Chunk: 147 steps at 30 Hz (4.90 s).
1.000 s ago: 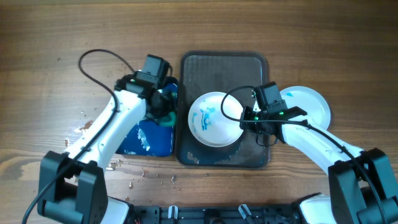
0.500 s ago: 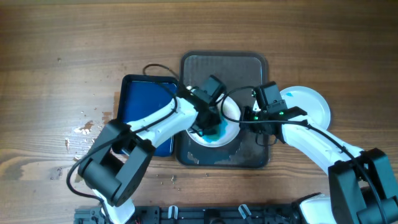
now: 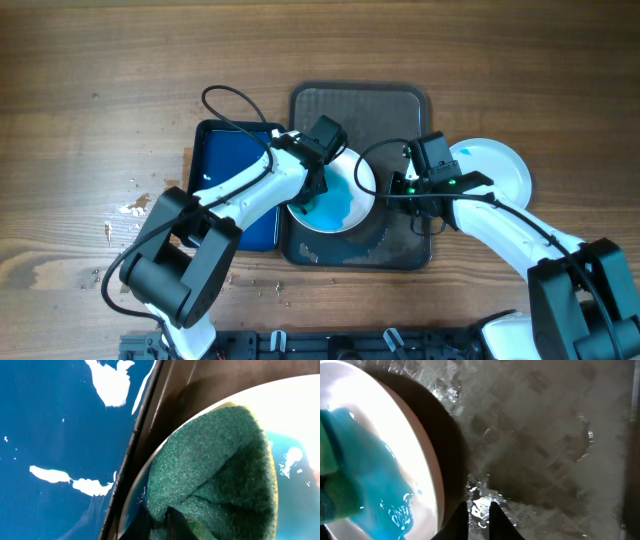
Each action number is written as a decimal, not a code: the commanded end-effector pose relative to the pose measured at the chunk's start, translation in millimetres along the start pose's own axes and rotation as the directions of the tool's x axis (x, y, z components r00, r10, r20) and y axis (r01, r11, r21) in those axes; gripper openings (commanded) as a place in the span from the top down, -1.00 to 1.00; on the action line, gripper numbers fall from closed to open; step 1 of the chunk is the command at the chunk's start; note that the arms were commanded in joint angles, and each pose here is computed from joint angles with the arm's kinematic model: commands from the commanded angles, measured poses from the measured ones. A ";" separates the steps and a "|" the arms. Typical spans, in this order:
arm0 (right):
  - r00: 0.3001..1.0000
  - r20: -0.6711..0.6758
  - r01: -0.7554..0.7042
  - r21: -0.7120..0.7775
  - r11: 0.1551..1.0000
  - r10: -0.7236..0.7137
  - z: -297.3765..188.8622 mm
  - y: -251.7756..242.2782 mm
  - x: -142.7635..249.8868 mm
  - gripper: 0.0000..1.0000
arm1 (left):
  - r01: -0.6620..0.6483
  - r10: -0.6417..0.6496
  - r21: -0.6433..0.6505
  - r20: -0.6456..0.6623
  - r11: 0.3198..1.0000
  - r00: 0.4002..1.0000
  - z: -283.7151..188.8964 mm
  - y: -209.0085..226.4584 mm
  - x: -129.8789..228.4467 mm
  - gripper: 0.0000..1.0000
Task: Clean dirty plates on tray and stack at the side
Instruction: 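Scrub the plate held by the right gripper with the left sponge, then lift and tilt the plate over the blue tray with the right gripper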
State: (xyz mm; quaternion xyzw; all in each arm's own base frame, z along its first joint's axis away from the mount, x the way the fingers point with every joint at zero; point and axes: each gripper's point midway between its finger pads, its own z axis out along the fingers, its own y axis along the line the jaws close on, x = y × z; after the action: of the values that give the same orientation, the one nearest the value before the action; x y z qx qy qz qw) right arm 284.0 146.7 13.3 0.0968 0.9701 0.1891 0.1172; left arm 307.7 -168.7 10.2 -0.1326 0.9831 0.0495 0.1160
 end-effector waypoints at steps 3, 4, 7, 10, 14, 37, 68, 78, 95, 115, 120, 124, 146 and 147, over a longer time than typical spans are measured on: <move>1.000 0.014 0.020 0.022 1.000 -0.021 -0.2 -4.3 -2.1 0.69 | 0.052 0.023 0.314 -0.231 0.948 0.973 2.4 -55.4 31.7 0.92; 1.000 0.014 0.020 0.021 1.000 -0.021 -0.2 -4.1 -2.3 0.69 | 0.057 0.051 0.382 -0.266 0.922 0.963 -4.6 -70.0 39.1 0.92; 0.996 0.020 0.082 0.018 0.996 -0.083 -0.3 -2.9 -4.0 0.70 | 0.020 0.099 0.422 -0.258 0.906 0.961 -11.1 -85.6 50.9 0.92; 0.993 0.062 0.104 0.003 0.995 -0.104 -12.4 4.0 -18.3 0.63 | 0.009 0.094 0.374 -0.256 0.927 0.962 -7.5 -77.0 54.4 0.92; 0.976 0.138 0.174 -0.025 0.984 -0.169 -31.3 18.2 -35.5 0.42 | 0.008 0.075 0.320 -0.247 0.948 0.966 -2.6 -64.4 51.3 0.92; 0.987 -0.018 0.160 -0.026 0.987 -0.160 33.2 -0.9 -9.6 0.92 | 0.019 0.122 0.473 -0.267 0.881 0.956 -13.2 -99.6 55.6 0.92; 0.987 -0.044 0.155 -0.043 0.987 -0.157 32.9 0.5 -3.6 0.91 | 0.206 -0.206 0.047 -0.019 0.977 0.978 -97.5 127.5 -27.8 0.92; 0.986 -0.047 0.158 -0.042 0.987 -0.160 32.4 0.3 -3.1 0.91 | 0.373 -0.375 -0.035 -0.107 0.927 0.921 15.0 188.5 -8.2 0.92; 0.708 0.404 0.458 0.362 0.812 -0.579 -137.9 141.9 -120.1 0.91 | 0.340 -0.341 0.283 -0.045 0.897 0.939 -94.7 166.6 -27.9 -1.00; 0.194 0.395 0.300 0.847 0.438 -0.898 -144.9 265.4 -70.0 0.91 | 0.292 -0.367 0.389 0.134 0.874 0.921 -170.8 182.6 3.6 -1.00; 0.134 0.406 0.294 0.855 0.427 -0.904 -158.1 284.2 -64.3 0.91 | 0.292 -0.367 0.389 0.134 0.874 0.921 -170.8 182.6 3.6 -1.00; 0.133 0.408 0.281 0.858 0.429 -0.903 -161.2 285.3 -60.6 0.91 | 0.292 -0.367 0.389 0.134 0.874 0.921 -170.8 182.6 3.6 -1.00; 0.115 0.421 0.316 0.843 0.435 -0.900 -157.6 292.0 -58.6 0.91 | 0.291 -0.367 0.390 0.134 0.874 0.921 -170.9 182.6 3.6 -1.00; 0.115 0.422 0.316 0.843 0.436 -0.899 -157.6 292.0 -58.6 0.91 | 0.292 -0.367 0.389 0.134 0.874 0.921 -170.8 182.6 3.6 -1.00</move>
State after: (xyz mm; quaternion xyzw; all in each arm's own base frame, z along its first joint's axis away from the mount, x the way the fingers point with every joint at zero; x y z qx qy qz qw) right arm 344.8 340.2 263.0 -0.2404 0.7089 -0.2751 0.6034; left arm 215.6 -15.2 182.0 -0.2745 0.9217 -0.1334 0.2394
